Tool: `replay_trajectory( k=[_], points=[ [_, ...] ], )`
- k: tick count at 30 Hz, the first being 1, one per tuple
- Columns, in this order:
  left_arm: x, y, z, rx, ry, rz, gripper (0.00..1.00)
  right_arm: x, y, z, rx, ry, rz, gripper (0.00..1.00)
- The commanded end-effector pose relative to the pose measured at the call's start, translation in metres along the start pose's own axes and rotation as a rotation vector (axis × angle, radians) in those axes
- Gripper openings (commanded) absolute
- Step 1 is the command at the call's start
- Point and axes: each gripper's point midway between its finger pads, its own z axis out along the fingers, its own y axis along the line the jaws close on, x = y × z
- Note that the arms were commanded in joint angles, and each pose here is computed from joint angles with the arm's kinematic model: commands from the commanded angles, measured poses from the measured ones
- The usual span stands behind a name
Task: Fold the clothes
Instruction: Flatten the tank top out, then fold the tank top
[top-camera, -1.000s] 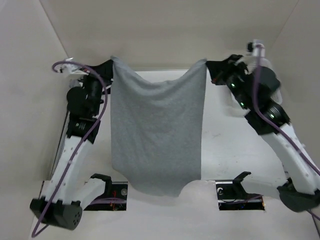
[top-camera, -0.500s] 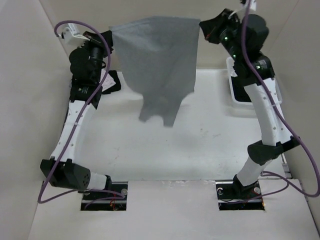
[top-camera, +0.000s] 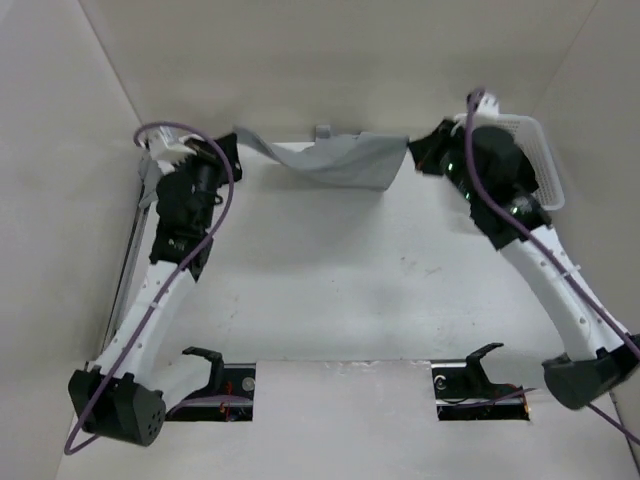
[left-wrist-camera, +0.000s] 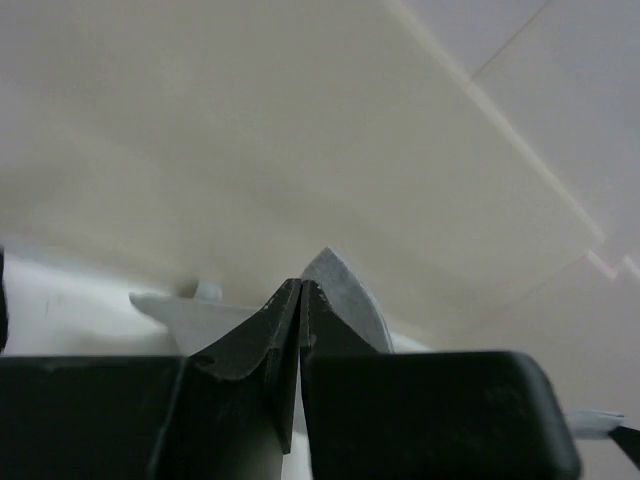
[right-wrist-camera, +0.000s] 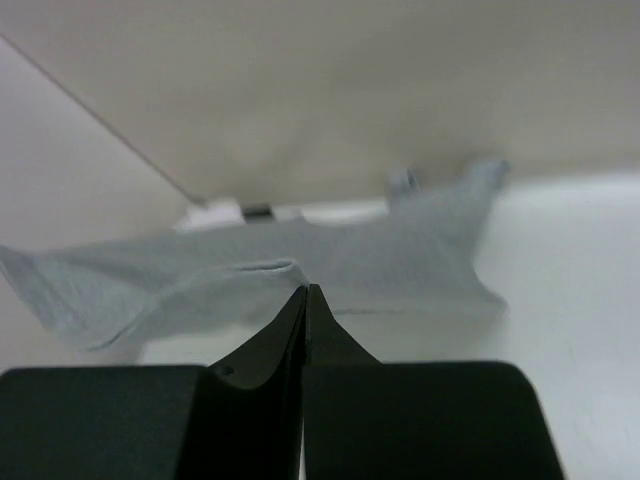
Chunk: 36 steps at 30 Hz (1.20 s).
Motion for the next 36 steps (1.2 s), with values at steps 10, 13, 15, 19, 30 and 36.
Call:
replay_trajectory(
  k=[10, 13, 15, 19, 30, 36],
  points=[
    [0.165, 0.122, -0.240, -0.201, 0.394, -0.086, 0.02, 0.324, -0.029, -0.184, -0.103, 0.576, 0.160, 0.00],
    [0.154, 0.125, -0.263, -0.238, 0.398, -0.123, 0.02, 0.358, -0.028, -0.226, -0.109, 0.686, 0.181, 0.00],
    [0.143, 0.123, -0.265, -0.254, 0.387, -0.115, 0.02, 0.360, -0.025, -0.239, -0.103, 0.697, 0.185, 0.00],
    [0.148, 0.123, -0.245, -0.301, 0.406, -0.078, 0.03, 0.344, -0.019, -0.225, -0.082, 0.645, 0.149, 0.00],
    [0.142, 0.118, -0.065, -0.343, 0.204, 0.010, 0.03, 0.235, -0.075, -0.051, 0.110, 0.371, 0.113, 0.00],
    [0.171, 0.149, 0.026, -0.382, 0.194, 0.056, 0.03, 0.205, -0.112, 0.026, 0.181, 0.329, 0.115, 0.00]
  ],
)
